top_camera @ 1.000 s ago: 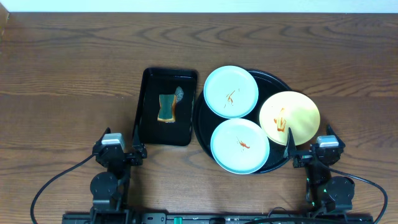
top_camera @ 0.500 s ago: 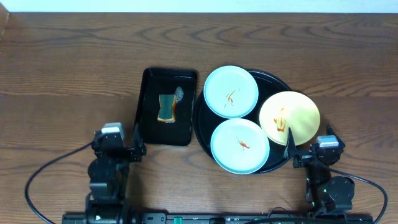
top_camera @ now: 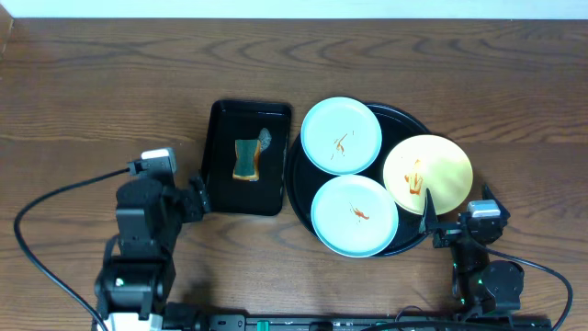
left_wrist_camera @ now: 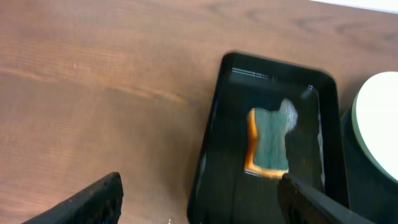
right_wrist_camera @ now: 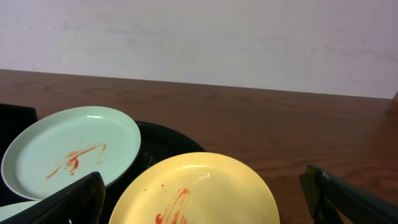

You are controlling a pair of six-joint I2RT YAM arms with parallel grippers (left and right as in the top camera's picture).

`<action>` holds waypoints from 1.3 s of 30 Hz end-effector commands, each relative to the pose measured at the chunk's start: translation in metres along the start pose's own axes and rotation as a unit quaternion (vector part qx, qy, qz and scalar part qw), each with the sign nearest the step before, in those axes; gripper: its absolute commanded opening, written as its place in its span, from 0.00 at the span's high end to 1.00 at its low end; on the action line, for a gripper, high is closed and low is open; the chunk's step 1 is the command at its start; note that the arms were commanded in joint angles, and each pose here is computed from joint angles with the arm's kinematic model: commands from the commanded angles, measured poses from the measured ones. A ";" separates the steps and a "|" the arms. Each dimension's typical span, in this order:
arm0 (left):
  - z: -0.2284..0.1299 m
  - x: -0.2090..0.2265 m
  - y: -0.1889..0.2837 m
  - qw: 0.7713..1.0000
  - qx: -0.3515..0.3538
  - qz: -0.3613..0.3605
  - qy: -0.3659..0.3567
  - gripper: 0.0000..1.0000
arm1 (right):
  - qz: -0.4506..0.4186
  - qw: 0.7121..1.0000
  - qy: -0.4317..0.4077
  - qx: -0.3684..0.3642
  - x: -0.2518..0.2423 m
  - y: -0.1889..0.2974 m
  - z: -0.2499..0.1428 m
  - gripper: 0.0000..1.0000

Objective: Clean dirty plates on tray and stack at the side
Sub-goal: 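Move the left gripper over the sponge in the black tray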

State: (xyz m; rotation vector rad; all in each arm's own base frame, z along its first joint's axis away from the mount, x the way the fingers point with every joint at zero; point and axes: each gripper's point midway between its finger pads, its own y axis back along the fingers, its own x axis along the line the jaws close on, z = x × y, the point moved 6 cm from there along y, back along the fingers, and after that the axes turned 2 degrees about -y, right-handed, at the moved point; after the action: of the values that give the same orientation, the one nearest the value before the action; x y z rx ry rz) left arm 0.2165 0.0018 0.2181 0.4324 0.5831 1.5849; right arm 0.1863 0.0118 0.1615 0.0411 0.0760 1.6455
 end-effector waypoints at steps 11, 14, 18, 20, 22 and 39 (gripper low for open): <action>0.043 -0.016 0.010 0.996 0.083 -0.040 0.008 0.20 | 0.006 1.000 0.005 -0.001 0.002 0.000 0.000 0.01; 0.050 -0.022 0.006 0.994 0.093 -0.061 0.009 0.20 | 0.006 1.000 0.005 -0.001 0.002 0.000 0.000 0.01; 0.048 -0.024 0.000 0.992 0.108 -0.068 0.011 0.20 | 0.006 1.000 0.005 -0.001 0.002 0.000 0.000 0.01; 0.045 -0.023 0.000 0.991 0.117 -0.067 0.011 0.20 | 0.006 1.000 0.005 -0.001 0.002 0.000 0.000 0.01; 0.043 -0.023 0.000 0.990 0.121 -0.066 0.011 0.20 | 0.006 1.000 0.005 -0.001 0.002 0.000 0.000 0.01; 0.004 -0.022 0.015 0.970 0.234 -0.067 0.021 0.20 | 0.006 1.000 0.005 -0.001 0.002 0.000 0.000 0.01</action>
State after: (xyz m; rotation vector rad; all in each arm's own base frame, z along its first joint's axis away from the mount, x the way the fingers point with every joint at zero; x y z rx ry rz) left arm 0.2108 -0.0184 0.2251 0.7137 0.9906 1.3350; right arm 0.1863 0.0118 0.1616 0.0408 0.0757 1.6455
